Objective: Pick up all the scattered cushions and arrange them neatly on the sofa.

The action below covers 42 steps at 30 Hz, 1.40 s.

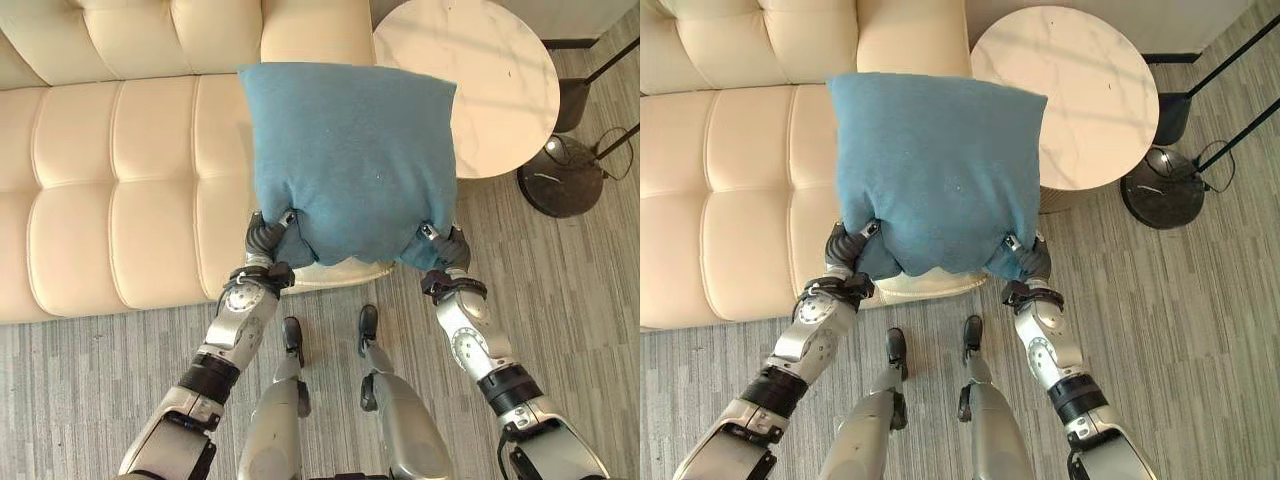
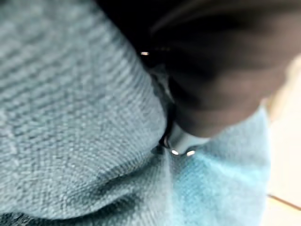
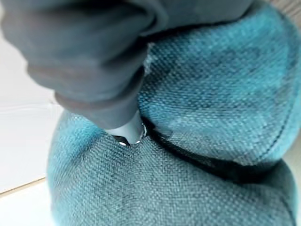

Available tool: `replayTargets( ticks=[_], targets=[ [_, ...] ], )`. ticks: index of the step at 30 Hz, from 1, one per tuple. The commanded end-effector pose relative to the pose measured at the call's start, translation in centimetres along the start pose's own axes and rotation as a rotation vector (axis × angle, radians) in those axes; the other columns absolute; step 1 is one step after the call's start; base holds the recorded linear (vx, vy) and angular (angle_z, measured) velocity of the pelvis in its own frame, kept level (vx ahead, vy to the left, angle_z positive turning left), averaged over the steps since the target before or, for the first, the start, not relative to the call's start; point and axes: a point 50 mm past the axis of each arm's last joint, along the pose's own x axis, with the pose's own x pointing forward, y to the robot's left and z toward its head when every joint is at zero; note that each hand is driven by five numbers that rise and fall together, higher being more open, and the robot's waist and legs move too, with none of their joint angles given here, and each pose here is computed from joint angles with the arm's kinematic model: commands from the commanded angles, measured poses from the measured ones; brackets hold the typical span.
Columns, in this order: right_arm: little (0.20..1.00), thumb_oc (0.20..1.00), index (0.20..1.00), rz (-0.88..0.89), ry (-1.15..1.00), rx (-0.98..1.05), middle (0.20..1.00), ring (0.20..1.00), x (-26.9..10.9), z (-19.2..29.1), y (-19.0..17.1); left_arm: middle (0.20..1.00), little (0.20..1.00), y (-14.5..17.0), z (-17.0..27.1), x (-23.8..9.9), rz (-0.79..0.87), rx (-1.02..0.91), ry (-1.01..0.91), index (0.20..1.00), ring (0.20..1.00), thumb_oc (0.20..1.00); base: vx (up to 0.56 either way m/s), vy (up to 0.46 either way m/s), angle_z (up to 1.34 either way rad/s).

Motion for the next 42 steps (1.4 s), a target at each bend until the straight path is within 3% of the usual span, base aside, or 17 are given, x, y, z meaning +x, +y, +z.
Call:
replayTargets(
  ticks=[1,5,23,33,42],
  targets=[
    [0.200,0.200,0.200,0.482,-0.120,0.233,0.200,0.200,-2.9,2.0,9.6,0.200,0.200,-7.2,2.4,-2.0,-0.346,-0.224,-0.132,0.200,0.200,0.200,0.07,0.082,-0.05],
    [0.200,0.200,0.200,0.571,-0.088,0.264,0.200,0.200,-5.6,1.8,8.1,0.200,0.200,-5.8,1.7,-4.7,-0.405,-0.280,-0.087,0.200,0.200,0.200,0.06,0.125,0.04],
    [0.200,0.200,0.200,0.630,-0.020,0.335,0.200,0.200,-9.3,1.0,5.6,0.200,0.200,-1.2,-0.2,-8.9,-0.368,-0.316,0.031,0.200,0.200,0.200,-0.10,0.015,-0.08],
    [0.200,0.200,0.200,0.623,-0.111,0.390,0.200,0.200,-8.6,2.8,6.1,0.200,0.200,-1.1,0.6,-8.9,-0.305,-0.375,-0.018,0.200,0.200,0.200,-0.21,-0.198,0.08],
    [0.200,0.200,0.200,0.679,-0.134,0.315,0.200,0.200,-8.5,3.5,6.3,0.200,0.200,-1.3,1.2,-8.7,-0.331,-0.373,-0.059,0.200,0.200,0.200,-0.16,-0.022,0.41]
  ],
)
